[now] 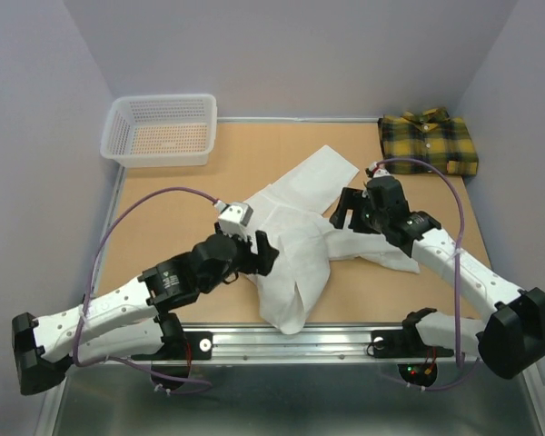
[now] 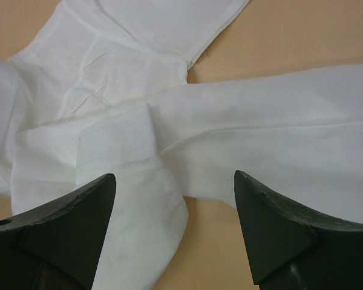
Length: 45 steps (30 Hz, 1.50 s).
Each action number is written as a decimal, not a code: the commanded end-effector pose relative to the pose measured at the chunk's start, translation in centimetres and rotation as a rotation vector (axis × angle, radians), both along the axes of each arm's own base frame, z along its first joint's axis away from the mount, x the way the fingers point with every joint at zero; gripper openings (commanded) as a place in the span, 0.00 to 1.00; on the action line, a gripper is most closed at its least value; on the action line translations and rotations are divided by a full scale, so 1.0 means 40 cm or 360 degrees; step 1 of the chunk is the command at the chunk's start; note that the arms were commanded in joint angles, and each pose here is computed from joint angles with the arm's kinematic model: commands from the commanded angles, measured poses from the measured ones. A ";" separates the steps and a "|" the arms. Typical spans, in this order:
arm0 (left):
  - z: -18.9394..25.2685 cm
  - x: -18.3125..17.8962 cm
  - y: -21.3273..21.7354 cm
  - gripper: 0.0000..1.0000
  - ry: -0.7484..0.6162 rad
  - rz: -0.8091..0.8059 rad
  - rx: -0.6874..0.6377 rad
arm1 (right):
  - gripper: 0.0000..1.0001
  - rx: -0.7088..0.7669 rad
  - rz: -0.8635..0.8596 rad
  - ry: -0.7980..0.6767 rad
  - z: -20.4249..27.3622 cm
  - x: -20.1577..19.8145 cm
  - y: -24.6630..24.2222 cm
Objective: Fold and stack the long sleeve shirts
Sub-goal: Flatten the shirt out
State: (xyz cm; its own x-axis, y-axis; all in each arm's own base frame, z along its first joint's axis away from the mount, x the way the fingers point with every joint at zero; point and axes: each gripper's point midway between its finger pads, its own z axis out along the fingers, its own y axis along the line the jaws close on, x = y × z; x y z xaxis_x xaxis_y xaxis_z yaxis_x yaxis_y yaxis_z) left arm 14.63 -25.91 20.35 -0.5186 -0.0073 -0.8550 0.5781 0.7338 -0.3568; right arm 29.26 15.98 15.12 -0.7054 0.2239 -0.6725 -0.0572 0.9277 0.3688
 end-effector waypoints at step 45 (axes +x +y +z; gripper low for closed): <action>-0.306 0.325 0.437 0.00 0.0604 0.1223 -0.0032 | 0.62 0.0290 -0.0941 0.0204 -0.207 -0.014 -0.175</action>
State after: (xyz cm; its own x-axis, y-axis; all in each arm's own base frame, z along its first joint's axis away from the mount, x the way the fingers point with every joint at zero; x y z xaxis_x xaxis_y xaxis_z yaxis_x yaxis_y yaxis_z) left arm 27.10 -8.70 7.83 -0.6439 -0.4443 -0.6229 -0.2322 0.8892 -0.3942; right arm 27.73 8.75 7.79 -0.5450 0.6556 -0.5227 0.4840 0.7550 0.4423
